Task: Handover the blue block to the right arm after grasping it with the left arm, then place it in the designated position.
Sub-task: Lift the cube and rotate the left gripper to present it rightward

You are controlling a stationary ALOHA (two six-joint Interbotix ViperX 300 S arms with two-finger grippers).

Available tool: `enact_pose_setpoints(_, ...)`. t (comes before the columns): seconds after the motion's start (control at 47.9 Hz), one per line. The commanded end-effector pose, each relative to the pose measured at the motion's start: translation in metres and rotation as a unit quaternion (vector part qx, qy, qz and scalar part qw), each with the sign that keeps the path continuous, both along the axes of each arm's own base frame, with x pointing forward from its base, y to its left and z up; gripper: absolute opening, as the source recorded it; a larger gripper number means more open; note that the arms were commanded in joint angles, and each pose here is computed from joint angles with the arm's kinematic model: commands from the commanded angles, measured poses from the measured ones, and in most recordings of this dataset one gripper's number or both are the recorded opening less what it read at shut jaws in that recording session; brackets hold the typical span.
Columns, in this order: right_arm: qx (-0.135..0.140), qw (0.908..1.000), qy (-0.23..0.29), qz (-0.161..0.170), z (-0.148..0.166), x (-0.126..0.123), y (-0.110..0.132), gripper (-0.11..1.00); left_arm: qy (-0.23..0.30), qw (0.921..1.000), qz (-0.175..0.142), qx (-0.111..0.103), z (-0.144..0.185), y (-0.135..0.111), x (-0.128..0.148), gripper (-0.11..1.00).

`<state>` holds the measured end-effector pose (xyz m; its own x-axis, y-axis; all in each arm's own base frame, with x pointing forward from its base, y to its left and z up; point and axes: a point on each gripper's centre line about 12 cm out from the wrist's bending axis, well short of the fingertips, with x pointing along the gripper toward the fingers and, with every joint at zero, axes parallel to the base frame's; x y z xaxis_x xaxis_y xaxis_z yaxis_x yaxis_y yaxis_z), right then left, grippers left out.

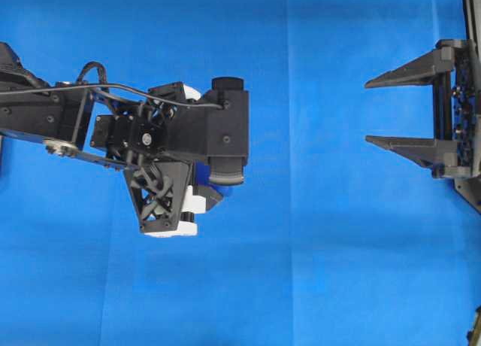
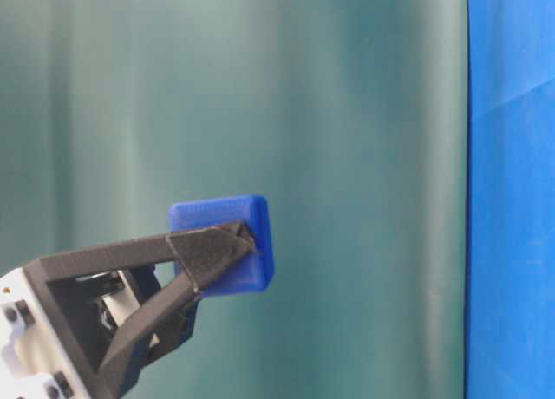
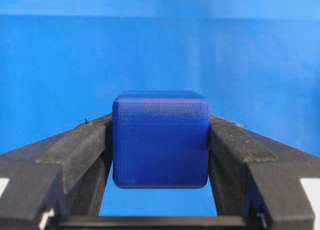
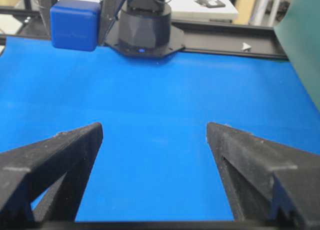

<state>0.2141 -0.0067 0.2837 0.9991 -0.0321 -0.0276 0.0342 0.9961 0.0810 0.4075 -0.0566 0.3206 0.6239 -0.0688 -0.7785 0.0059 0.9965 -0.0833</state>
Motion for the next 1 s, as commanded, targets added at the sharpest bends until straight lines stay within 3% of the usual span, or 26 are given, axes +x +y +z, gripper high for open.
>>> enact_pose_setpoints(0.0, 0.000, 0.9999, -0.015, 0.001, 0.012, 0.003, 0.000, 0.98, -0.037, 0.9993, -0.001, -0.003, 0.018, 0.002, -0.005, 0.49)
enact_pose_setpoints(0.313, 0.000, 0.9998, -0.018, 0.001, 0.014, 0.003, 0.000, 0.98, -0.133, 0.9910, -0.009, -0.013, 0.018, 0.003, -0.018, 0.49)
enact_pose_setpoints(0.563, -0.001, 0.9998, -0.021, 0.002, 0.017, 0.004, 0.001, 0.98, -0.257, 0.9661, -0.028, -0.004, 0.018, 0.007, -0.034, 0.49)
enact_pose_setpoints(0.981, -0.002, 0.9998, -0.020, 0.002, 0.016, 0.005, 0.001, 0.98, -0.370, 0.9291, -0.009, -0.012, -0.012, 0.023, -0.046, 0.49)
